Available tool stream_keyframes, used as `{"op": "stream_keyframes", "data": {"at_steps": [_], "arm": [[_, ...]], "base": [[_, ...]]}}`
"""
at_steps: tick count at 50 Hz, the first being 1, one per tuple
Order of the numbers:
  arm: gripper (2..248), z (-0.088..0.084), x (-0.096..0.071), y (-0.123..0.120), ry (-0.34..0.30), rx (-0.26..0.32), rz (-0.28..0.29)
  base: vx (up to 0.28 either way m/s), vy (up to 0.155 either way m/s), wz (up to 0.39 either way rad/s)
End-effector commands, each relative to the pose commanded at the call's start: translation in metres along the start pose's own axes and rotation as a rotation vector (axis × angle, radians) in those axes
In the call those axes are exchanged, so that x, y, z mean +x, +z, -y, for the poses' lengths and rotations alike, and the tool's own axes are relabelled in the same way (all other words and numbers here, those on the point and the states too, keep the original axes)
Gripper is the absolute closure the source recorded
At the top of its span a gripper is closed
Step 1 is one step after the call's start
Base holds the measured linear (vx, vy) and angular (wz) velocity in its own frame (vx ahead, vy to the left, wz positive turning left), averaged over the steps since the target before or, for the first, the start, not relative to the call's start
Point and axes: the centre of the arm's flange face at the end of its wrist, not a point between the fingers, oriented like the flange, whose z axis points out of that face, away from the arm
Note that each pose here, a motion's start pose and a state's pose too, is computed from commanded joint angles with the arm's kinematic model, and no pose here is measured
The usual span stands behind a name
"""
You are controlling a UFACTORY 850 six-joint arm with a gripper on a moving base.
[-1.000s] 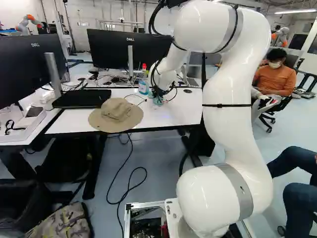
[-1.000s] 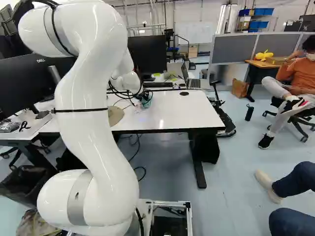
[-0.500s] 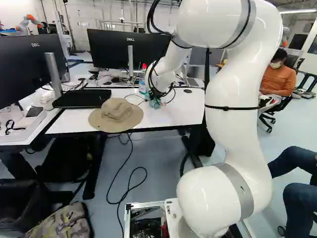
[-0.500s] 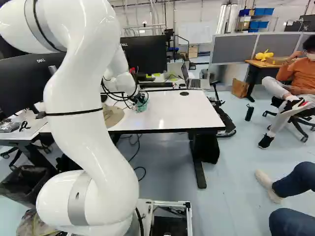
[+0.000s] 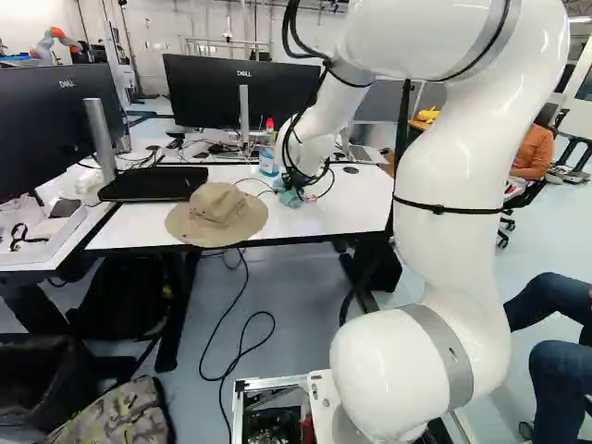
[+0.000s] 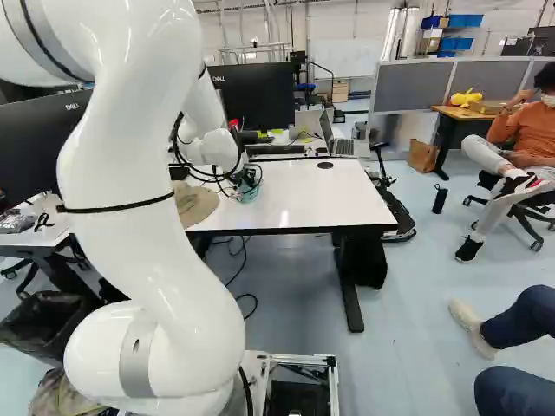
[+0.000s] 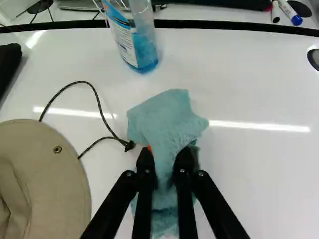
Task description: Clean the table with the green towel
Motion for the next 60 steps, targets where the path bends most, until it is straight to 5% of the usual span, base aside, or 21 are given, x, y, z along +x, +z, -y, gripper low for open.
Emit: {"op": "stream_keyframes", "data": {"at_steps": [34, 60], "arm": [[200, -0.054, 0.003, 0.002, 0.075, -0.065, -0.004], [200, -0.057, 0.017, -0.002, 0.079, -0.068, -0.018]], "base": [[0.0, 0.0, 0.0], [0.0, 0.0, 0.0]]}}
